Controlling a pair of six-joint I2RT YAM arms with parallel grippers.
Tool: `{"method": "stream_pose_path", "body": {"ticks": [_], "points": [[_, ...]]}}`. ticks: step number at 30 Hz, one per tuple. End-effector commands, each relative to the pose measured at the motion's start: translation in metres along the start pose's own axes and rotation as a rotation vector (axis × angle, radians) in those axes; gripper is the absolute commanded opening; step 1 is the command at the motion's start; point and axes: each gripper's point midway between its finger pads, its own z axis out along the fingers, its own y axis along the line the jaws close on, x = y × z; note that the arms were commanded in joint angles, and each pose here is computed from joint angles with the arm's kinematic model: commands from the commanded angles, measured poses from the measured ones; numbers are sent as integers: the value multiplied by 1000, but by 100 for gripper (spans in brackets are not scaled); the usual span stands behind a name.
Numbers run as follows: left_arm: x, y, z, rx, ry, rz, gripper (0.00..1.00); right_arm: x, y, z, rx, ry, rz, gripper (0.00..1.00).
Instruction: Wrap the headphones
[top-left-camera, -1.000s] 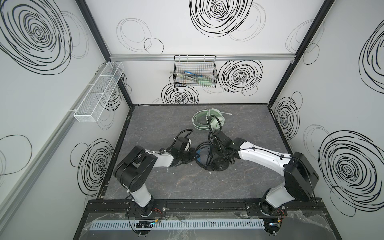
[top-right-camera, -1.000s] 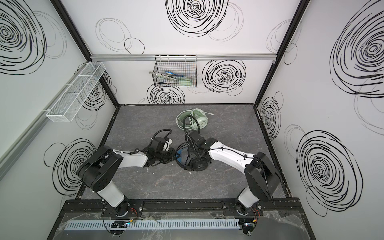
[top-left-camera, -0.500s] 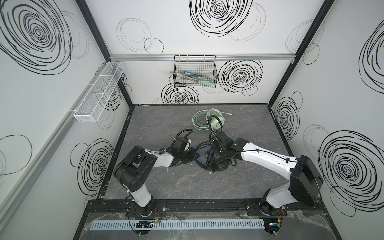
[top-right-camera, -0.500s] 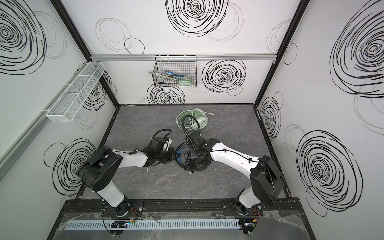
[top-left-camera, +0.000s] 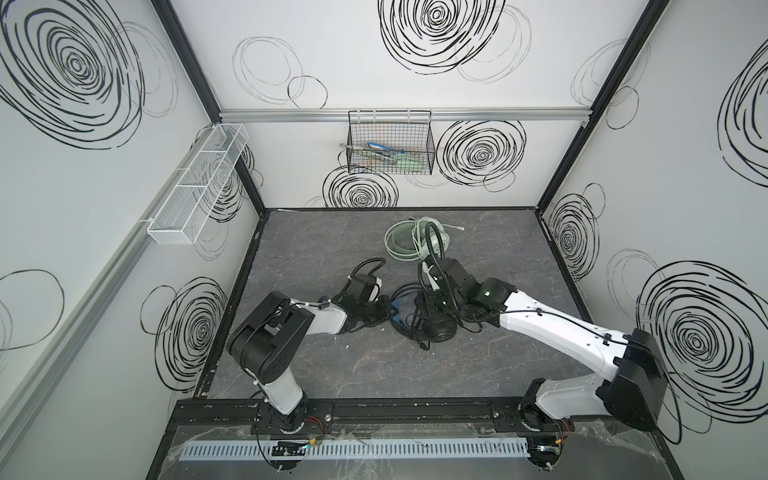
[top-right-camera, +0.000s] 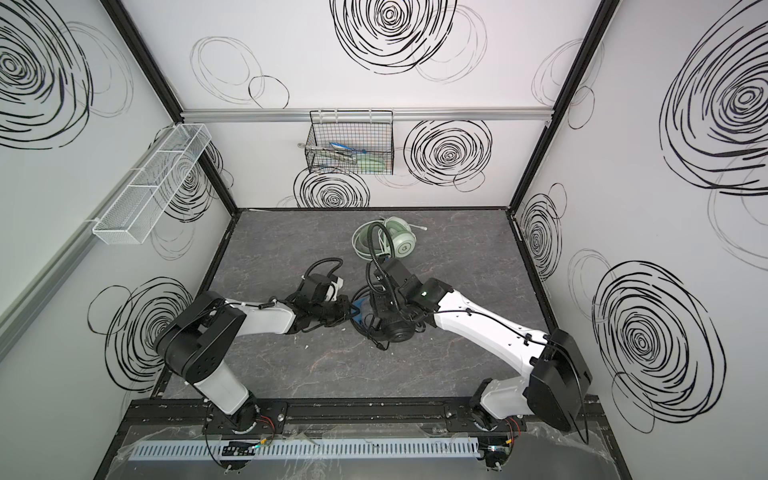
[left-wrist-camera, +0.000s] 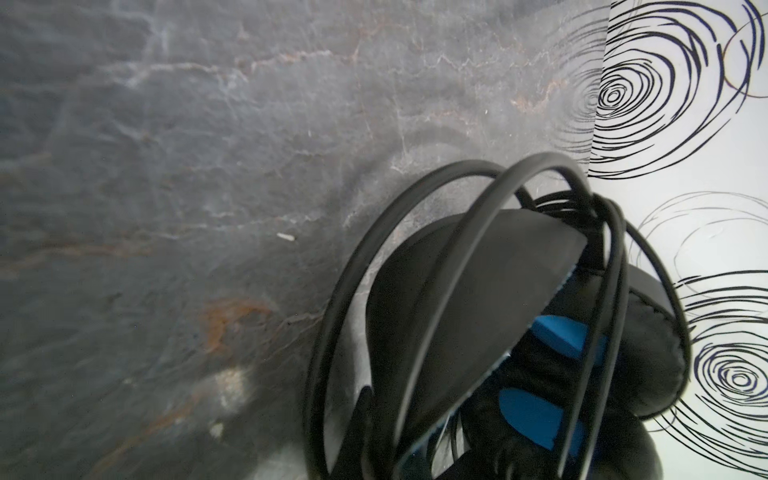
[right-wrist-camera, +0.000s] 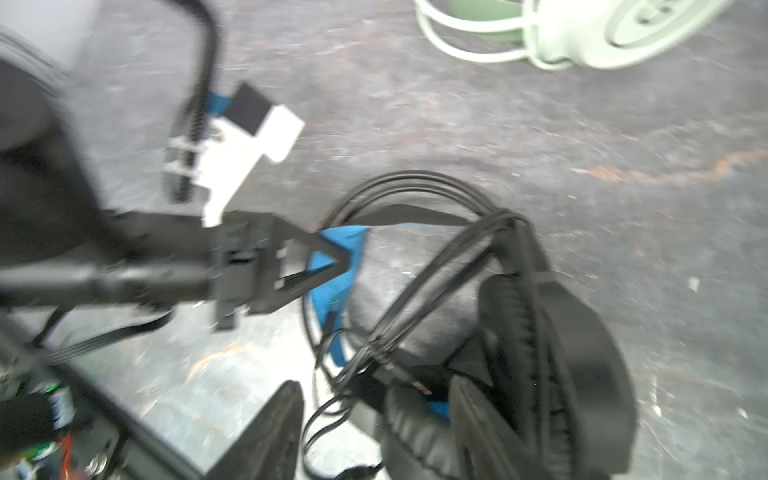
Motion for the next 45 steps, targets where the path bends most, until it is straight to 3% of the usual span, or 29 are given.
{"method": "stream_pose_path", "body": {"ticks": [1,7,22,24,28,34,45], "points": [[-11,-13,-7,33,-44,32,0,21,31,-1,-112,46,-110,70],[-11,-13,-7,33,-44,30,0,43,43,15,-69,127,-205,75],[-12,-14,-9,35,-45,29,0,86,-9,55,240,294,-279,72],[-12,-13,-9,33,-44,27,0,85,-9,58,255,295,-290,68],[-12,-13,-10,34,-46,25,0,82,-4,58,266,285,-316,42],[-13,-14,-9,38,-48,27,0,75,-8,51,298,270,-318,18],[-12,-9,-8,29,-44,33,0,32,-27,26,362,175,-202,14]]}}
